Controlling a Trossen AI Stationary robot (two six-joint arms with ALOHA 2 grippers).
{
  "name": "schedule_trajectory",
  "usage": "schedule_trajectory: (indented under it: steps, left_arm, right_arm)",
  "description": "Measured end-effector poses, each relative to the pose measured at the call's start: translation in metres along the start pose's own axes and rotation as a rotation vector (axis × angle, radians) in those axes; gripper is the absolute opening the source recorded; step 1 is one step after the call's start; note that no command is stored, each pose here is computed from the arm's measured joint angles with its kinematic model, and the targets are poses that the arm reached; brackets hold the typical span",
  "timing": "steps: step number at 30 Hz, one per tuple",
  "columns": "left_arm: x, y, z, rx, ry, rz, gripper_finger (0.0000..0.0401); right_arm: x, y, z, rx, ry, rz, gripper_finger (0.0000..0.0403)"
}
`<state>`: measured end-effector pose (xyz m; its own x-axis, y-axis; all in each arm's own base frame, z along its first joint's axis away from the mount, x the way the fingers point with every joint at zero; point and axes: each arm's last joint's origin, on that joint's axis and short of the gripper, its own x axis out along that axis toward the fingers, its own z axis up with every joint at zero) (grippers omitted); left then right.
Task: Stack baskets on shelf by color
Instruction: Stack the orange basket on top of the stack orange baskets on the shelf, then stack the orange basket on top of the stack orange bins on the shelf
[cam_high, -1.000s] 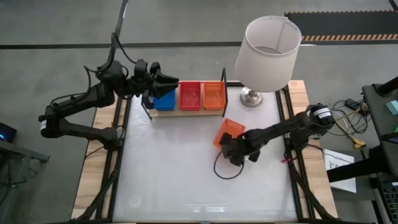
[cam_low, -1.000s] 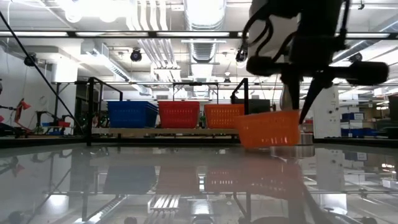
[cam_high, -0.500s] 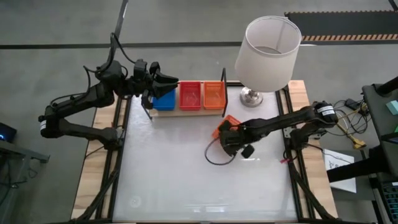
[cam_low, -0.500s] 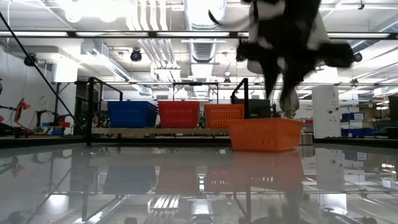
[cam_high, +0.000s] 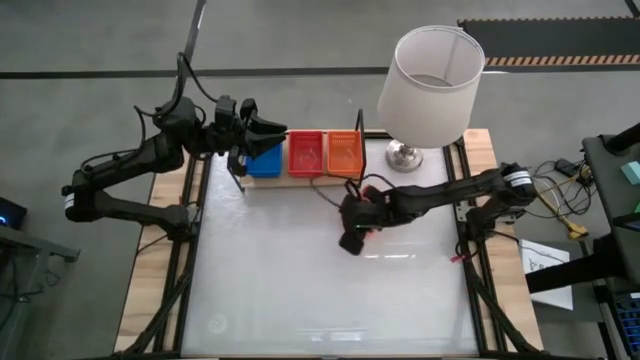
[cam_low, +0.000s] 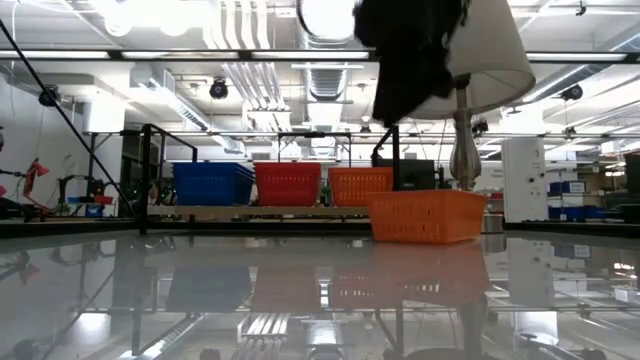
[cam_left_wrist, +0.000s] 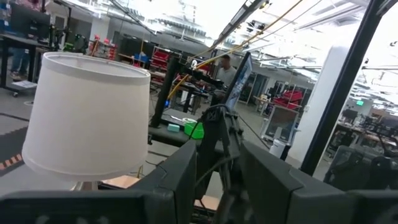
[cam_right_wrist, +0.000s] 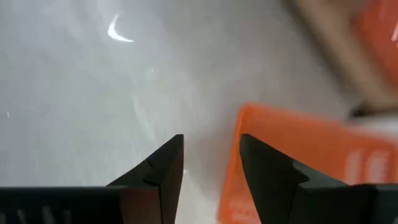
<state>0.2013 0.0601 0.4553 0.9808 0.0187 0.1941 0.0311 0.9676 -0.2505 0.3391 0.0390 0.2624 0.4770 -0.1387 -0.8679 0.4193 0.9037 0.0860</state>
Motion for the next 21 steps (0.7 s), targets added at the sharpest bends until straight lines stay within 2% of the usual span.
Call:
schedule_trajectory:
  steps: [2,4,8,12,15,19,21]
  left_arm:
    - [0.000,0.000,0.000,0.012,0.000,0.000,0.0109]
    - [0.000,0.000,0.000,0.017,0.000,0.000,0.0109]
    - [0.000,0.000,0.000,0.023,0.000,0.000,0.0109]
    - [0.000,0.000,0.000,0.023,0.000,0.000,0.0109]
    - [0.000,0.000,0.000,0.023,-0.001,0.000,0.0109]
    - [-0.003,-0.002,0.002,0.022,-0.008,-0.003,0.0109]
    - [-0.004,-0.002,0.003,0.024,-0.013,-0.005,0.0109]
  right_arm:
    - [0.015,0.000,-0.006,0.124,0.056,-0.005,0.0153]
    - [0.031,0.001,-0.013,0.198,0.117,-0.022,0.0156]
    - [0.060,0.003,-0.022,0.268,0.193,-0.088,0.0156]
    - [0.084,0.005,-0.027,0.235,0.235,-0.122,0.0139]
    - [0.094,0.007,-0.030,0.210,0.278,-0.120,0.0099]
    - [0.089,0.014,-0.022,0.164,0.265,-0.066,0.0023]
    - [0.082,0.018,-0.017,0.148,0.244,-0.045,0.0018]
